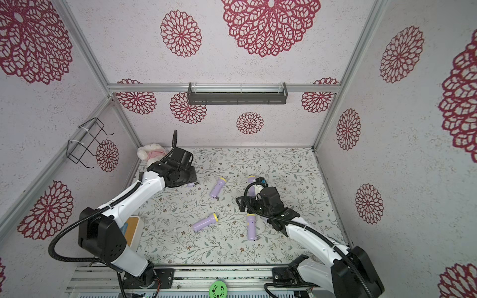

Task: Close the plug at the bottom of the flashlight
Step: Pick up the flashlight from the center of the board.

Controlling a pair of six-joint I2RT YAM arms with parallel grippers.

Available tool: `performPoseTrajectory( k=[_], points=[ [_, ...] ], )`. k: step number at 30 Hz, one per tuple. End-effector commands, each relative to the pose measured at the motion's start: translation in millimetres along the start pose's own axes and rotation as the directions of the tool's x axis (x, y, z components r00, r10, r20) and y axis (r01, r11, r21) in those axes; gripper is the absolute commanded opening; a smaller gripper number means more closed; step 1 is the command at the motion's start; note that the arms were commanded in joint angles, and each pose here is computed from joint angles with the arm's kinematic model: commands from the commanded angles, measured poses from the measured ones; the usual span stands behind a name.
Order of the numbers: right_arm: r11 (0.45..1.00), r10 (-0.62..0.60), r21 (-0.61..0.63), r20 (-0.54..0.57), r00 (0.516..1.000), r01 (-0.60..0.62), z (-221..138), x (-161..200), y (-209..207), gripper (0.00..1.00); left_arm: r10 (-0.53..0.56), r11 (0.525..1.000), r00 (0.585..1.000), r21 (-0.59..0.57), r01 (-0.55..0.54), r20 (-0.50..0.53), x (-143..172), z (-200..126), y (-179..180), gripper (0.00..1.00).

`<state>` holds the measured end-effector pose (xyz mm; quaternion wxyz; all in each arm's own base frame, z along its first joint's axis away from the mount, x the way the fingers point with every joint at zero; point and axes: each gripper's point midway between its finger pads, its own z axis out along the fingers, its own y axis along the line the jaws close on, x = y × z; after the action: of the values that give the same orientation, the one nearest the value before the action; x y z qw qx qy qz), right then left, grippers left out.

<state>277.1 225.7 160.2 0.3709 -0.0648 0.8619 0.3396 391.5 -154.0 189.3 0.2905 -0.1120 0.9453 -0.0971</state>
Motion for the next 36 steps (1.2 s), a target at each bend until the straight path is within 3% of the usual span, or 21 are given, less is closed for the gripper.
performPoseTrajectory(
  k=[1,4,8,14,16,20,36],
  points=[
    [0.974,0.048,-0.223,0.089,0.995,-0.027,-13.5,-33.6,51.9,0.99,-0.084,0.975,0.996,0.208,0.073,0.042,-15.9,-31.7,-35.2,0.0],
    [0.943,0.12,-0.324,0.102,0.987,-0.081,-17.4,-42.5,69.0,0.99,-0.134,0.942,0.988,0.319,0.103,0.078,-24.1,-50.6,-48.5,0.0],
    [0.886,0.202,-0.441,0.086,0.976,-0.145,-18.9,-54.5,90.0,0.99,-0.214,0.856,0.972,0.498,0.139,0.096,-35.4,-73.3,-66.0,0.0],
    [0.788,0.286,-0.582,0.06,0.956,-0.199,-20.7,-72.2,114.5,0.99,-0.256,0.779,0.959,0.614,0.129,0.123,-47.0,-95.4,-74.8,0.0],
    [0.754,0.32,-0.619,0.053,0.946,-0.22,-21.8,-77.6,119.4,0.99,-0.297,0.729,0.949,0.667,0.156,0.103,-51.1,-97.5,-76.3,0.0],
    [0.682,0.38,-0.69,0.048,0.924,-0.244,-26.3,-86.0,126.0,0.99,-0.357,0.668,0.931,0.717,0.197,0.077,-55.9,-94.0,-74.6,0.0],
    [0.528,0.586,-0.764,0.012,0.81,-0.371,-14.9,-98.6,121.9,0.99,-0.516,0.47,0.856,0.835,0.287,-0.003,-64.3,-81.8,-77.8,0.0]
  ],
)
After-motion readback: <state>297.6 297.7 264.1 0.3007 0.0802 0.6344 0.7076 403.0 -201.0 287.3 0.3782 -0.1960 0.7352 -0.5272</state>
